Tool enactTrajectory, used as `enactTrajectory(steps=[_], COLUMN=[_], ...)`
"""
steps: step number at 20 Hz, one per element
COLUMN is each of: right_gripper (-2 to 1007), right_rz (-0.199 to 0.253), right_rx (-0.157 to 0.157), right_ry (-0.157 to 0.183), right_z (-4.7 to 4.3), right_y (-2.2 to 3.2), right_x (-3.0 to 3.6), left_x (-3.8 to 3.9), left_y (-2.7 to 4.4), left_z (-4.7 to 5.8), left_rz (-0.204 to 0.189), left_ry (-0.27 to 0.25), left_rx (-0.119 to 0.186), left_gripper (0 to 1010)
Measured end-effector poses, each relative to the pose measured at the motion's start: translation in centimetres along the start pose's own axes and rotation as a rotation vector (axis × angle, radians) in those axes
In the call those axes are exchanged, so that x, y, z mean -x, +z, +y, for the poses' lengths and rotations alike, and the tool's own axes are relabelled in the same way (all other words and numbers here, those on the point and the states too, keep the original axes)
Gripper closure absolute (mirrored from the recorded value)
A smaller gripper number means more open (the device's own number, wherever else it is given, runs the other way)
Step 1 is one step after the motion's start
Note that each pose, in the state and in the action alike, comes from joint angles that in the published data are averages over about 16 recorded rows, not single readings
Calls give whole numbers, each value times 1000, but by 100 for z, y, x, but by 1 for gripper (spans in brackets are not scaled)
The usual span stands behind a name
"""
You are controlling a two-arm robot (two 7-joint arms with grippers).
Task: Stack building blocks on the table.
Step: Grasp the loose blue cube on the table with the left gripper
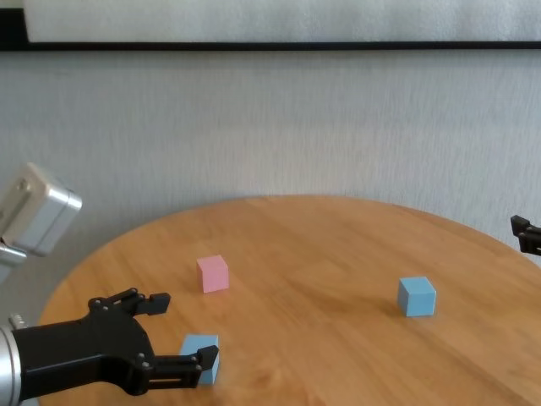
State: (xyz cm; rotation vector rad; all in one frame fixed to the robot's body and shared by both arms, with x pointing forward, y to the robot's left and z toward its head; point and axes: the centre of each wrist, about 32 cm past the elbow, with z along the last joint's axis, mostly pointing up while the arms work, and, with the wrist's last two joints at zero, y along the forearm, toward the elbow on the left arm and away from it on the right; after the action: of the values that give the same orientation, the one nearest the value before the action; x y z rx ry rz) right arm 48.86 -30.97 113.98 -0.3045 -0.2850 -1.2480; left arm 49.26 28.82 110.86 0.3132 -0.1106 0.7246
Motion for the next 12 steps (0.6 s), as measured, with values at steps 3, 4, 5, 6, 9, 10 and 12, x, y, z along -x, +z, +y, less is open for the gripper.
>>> enactTrajectory(steps=[3,4,5,6,9,10,12], right_gripper=[5,5,5,5,5,5,5], right_rz=[0,0,0,0,0,0,0], right_rx=[0,0,0,0,0,0,0], right_ry=[0,0,0,0,0,0,0], right_z=[0,0,0,0,0,0,0], right_y=[0,0,0,0,0,0,0], right_x=[0,0,0,0,0,0,0], left_x=[-21,-26,-30,-33,-38,-38,-36], left_y=[-20,-26,-32,-38,-53,-57,-62], left_z=[-9,-14,-19,-24,-45,-52,-68], left_rz=[13,17,23,29,46,52,62], left_ry=[2,1,0,-3,-14,-19,-30], left_rx=[-1,-1,-1,0,2,2,3], left_gripper=[7,7,7,7,7,7,7])
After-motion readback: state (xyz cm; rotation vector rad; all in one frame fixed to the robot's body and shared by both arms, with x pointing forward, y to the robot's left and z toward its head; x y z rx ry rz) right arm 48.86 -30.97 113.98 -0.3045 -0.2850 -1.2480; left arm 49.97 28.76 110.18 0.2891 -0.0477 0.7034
